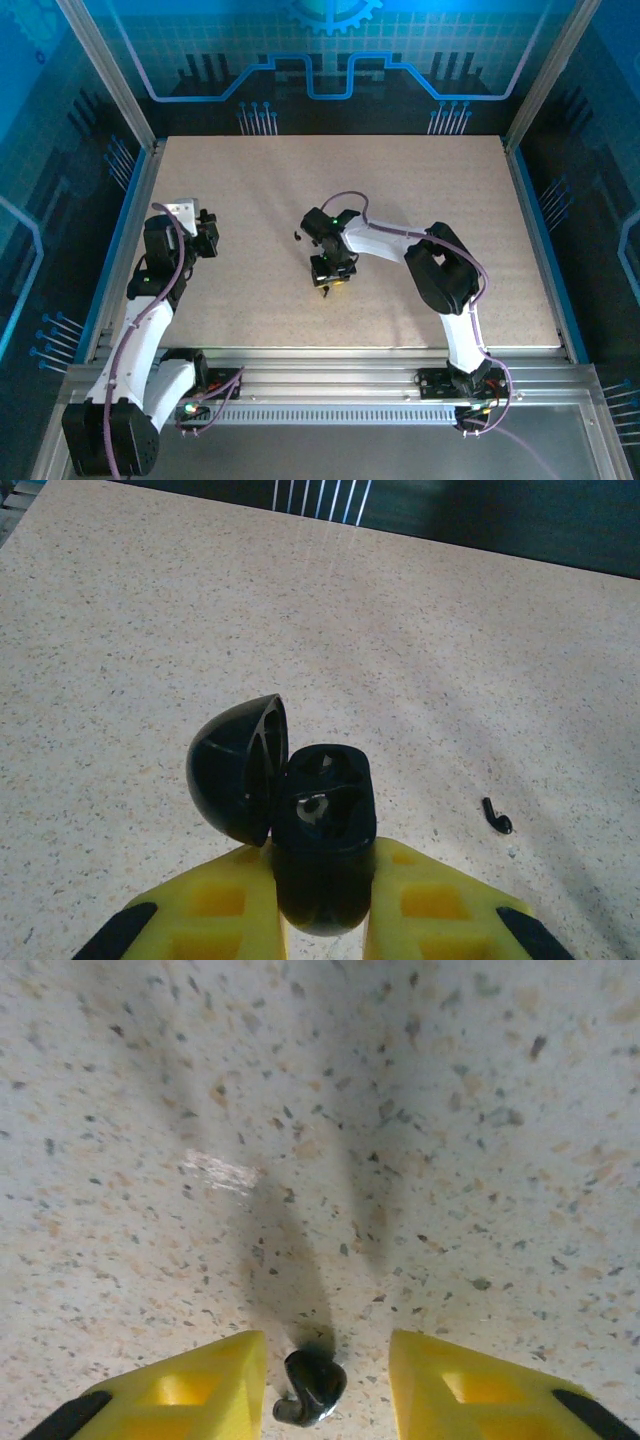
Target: Insert the wireless bluetooth earbuds into the charging case
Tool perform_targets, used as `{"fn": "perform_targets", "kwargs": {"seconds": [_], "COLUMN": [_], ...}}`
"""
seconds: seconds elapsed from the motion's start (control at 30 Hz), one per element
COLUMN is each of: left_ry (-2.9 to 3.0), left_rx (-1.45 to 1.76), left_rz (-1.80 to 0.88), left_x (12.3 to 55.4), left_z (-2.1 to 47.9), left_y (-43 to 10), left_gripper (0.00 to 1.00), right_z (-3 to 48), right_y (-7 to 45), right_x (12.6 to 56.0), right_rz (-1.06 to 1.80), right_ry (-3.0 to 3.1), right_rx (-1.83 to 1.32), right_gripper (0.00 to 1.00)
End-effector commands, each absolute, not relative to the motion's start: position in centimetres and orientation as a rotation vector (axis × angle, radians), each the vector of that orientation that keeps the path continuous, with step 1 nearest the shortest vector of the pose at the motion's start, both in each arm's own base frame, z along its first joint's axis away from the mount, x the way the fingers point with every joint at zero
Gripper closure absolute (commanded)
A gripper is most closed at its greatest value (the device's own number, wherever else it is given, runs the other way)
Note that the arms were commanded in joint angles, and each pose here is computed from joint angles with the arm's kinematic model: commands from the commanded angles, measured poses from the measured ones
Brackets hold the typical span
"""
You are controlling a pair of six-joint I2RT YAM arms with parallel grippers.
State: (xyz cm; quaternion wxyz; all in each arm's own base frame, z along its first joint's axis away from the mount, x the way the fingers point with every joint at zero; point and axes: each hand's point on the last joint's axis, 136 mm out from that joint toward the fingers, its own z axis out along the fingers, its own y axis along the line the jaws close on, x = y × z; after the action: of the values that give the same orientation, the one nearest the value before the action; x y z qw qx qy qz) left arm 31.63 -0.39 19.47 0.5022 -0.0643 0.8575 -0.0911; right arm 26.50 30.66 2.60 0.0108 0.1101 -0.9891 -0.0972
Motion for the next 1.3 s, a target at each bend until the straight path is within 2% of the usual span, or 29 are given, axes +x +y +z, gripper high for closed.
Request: {"fn": "perform_targets", "kwargs": {"seconds": [0.0,0.17,0.47,1.27], "left_ry": [2.014,2.010,2.019,2.030], "left_rx": [-0.117,-0.111,-0.049,-0.022], "left_rz": [-0.242,-0.253,-0.336,-0.335], "left_x": [32.2,32.3,32.3,32.2], "left_z": [21.7,21.8,21.7,21.7], "left_y": [-1.0,-1.2,-2.8,-3.2], "left_gripper": [0.95,0.95,0.95,0.95], "right_z": [6.3,7.6,5.5,0.9], "right_y": [31.4,30.6,30.8,30.3], "right_x": [26.8,26.1,24.3,24.1], "right_rz": [-0.414,-0.356,-0.302,-0.201], "right_ry": [-3.110,-3.122,-3.055,-3.006], "right_rx": [0.261,0.125,-0.051,-0.064], "right_gripper": [0.60,0.60,0.60,0.67]}}
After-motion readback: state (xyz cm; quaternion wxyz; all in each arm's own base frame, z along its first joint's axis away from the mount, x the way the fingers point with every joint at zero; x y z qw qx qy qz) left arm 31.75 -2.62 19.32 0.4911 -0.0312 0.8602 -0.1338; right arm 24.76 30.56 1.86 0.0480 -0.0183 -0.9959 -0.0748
